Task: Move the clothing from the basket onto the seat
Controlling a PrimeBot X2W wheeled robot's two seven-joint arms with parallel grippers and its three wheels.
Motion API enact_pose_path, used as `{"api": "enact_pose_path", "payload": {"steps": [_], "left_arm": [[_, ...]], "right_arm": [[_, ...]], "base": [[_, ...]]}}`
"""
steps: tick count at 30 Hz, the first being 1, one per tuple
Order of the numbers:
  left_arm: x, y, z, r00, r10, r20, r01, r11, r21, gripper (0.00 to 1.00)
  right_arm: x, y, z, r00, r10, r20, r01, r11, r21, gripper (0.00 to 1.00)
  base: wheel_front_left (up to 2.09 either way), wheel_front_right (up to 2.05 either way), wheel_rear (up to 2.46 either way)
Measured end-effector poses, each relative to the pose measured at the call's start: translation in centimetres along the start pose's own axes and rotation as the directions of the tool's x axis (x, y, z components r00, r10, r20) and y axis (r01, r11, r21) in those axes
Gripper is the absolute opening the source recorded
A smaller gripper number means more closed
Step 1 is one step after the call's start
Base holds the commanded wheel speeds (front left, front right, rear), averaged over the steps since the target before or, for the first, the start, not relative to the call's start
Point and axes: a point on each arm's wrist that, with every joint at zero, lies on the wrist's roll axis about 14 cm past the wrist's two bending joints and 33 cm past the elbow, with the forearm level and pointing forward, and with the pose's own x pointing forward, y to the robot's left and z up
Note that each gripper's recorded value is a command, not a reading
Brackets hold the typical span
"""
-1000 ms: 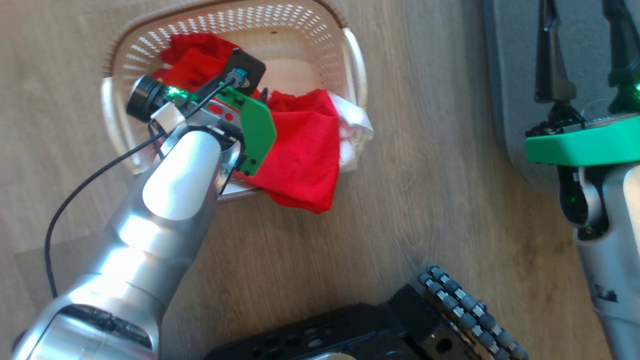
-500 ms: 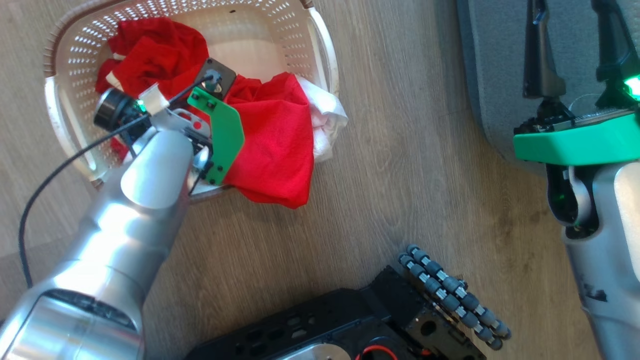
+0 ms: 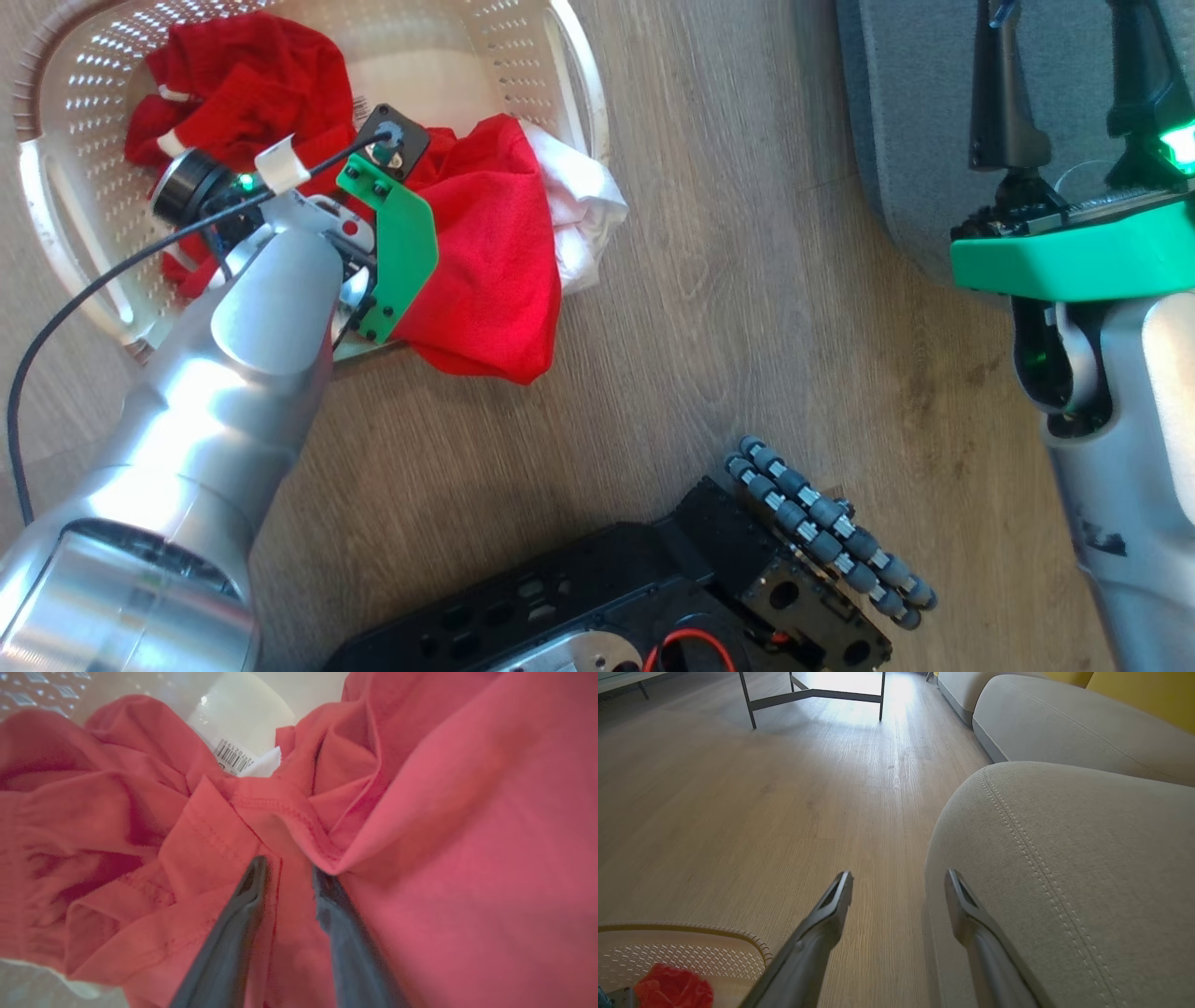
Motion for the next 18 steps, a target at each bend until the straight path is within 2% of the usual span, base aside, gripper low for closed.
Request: {"api": "enact_pose_path", "payload": {"steps": [1, 2, 7, 12, 18], "left_arm": [[0.1, 0.0, 0.2, 1.000, -0.002, 0.003, 0.002, 1.000, 0.005, 0.26], [0.2, -0.1, 0.3, 1.000, -0.004, 0.006, 0.004, 1.000, 0.007, 0.00], [0.2, -0.3, 0.9, 0.999, -0.014, 0.037, 0.014, 1.000, -0.003, 0.00], [-1.1, 0.4, 3.6, 0.988, 0.005, 0.156, 0.007, 0.997, -0.076, 0.00], [-4.7, 1.4, 9.1, 0.924, 0.056, 0.379, 0.017, 0.982, -0.187, 0.00]], "right_arm": [[0.0, 0.0, -0.1, 1.000, -0.003, -0.002, 0.003, 1.000, 0.001, 1.00], [0.0, -0.1, -0.1, 1.000, -0.004, -0.003, 0.004, 1.000, 0.002, 1.00], [0.0, 0.0, -0.2, 1.000, -0.008, -0.003, 0.008, 1.000, 0.006, 1.00], [0.1, 0.0, 0.6, 1.000, -0.008, 0.018, 0.008, 1.000, 0.013, 1.00], [0.0, 0.1, 2.3, 0.998, -0.007, 0.059, 0.006, 1.000, 0.020, 1.00]], "base": [[0.00, 0.00, 0.00], [0.00, 0.00, 0.00], [0.00, 0.00, 0.00], [0.00, 0.00, 0.00], [0.00, 0.00, 0.00]]}}
